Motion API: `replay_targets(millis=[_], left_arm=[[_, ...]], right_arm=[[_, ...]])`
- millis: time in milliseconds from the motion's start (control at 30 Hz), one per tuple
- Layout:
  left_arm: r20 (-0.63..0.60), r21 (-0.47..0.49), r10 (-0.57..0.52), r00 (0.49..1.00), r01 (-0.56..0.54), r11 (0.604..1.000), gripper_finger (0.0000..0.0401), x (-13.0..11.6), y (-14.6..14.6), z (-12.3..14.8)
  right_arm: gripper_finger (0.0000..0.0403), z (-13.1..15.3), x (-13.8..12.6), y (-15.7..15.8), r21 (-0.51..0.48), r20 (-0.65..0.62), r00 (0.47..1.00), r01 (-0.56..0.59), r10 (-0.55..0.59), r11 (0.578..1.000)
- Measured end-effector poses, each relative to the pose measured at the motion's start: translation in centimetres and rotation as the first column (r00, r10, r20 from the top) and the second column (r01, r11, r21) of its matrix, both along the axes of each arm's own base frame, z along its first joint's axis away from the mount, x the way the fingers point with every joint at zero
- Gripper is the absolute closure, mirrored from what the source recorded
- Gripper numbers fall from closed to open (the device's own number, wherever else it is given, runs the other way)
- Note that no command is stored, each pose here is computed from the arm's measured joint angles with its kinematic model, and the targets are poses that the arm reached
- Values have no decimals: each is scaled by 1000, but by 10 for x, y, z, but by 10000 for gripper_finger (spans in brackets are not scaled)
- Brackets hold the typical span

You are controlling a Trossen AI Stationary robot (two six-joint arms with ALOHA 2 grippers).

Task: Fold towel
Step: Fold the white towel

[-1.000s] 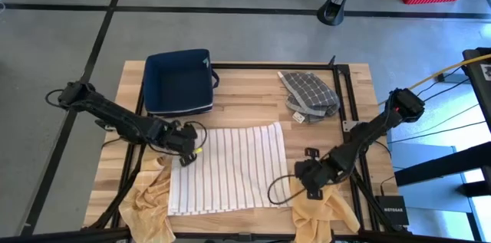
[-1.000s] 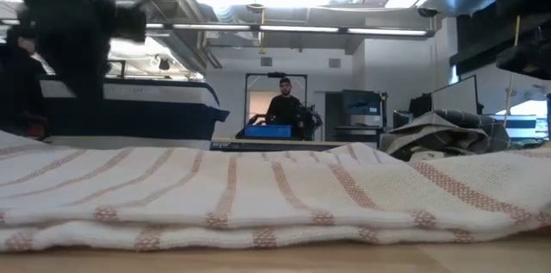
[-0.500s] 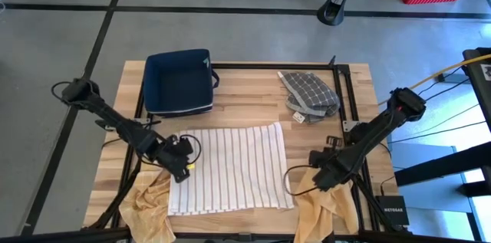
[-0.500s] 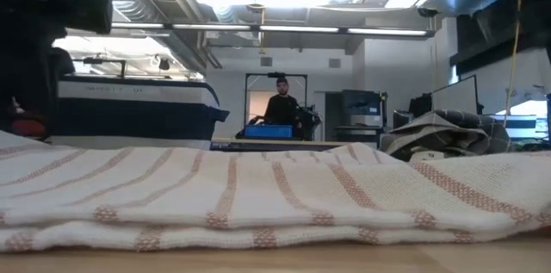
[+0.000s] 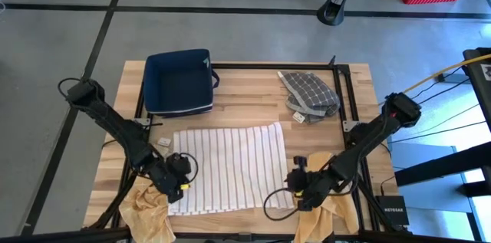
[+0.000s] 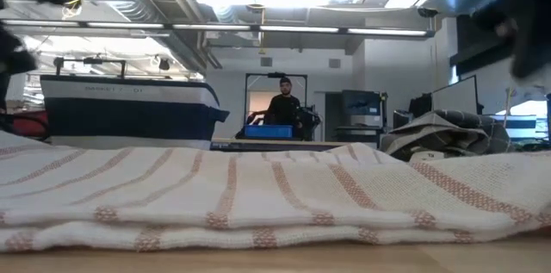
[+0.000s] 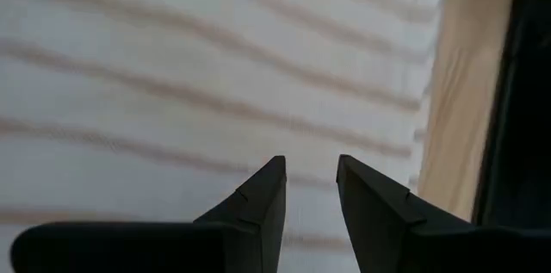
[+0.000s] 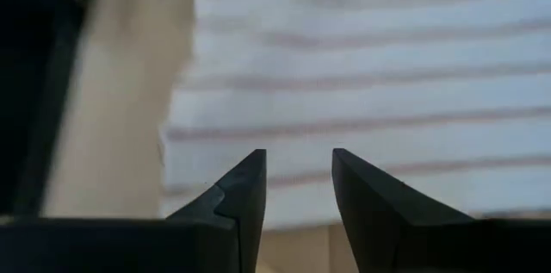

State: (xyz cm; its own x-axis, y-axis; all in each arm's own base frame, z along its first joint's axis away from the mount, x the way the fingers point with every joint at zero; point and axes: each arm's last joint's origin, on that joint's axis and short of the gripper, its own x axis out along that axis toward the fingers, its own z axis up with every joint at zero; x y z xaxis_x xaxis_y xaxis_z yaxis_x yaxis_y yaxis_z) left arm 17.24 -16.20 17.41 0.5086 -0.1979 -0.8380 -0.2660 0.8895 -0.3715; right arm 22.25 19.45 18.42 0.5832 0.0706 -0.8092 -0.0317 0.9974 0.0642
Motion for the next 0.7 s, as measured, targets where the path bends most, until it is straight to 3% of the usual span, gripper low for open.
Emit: replay_targets(millis=[233, 333, 433, 600, 700], left_arm=[[-165, -10, -5, 986, 4, 1000, 301, -6, -9, -21], [-163, -33, -3, 987, -2, 999, 301, -4, -11, -18], [-244, -49, 12, 970, -25, 998, 301, -8, -8, -20], [-470, -8, 94, 878, -111, 994, 301, -23, 1, -25], [-546, 11, 108, 831, -122, 993, 301, -28, 5, -26]], right_arm=[[267, -35, 4, -1, -86, -139, 990, -26, 14, 996], [267, -43, 7, -2, -78, -178, 984, -31, 17, 996], [267, -43, 11, -7, -41, -204, 979, -23, 14, 999], [267, -45, 15, -21, -5, -302, 953, 22, -22, 1000], [267, -46, 18, -30, 31, -360, 932, 49, -34, 998]])
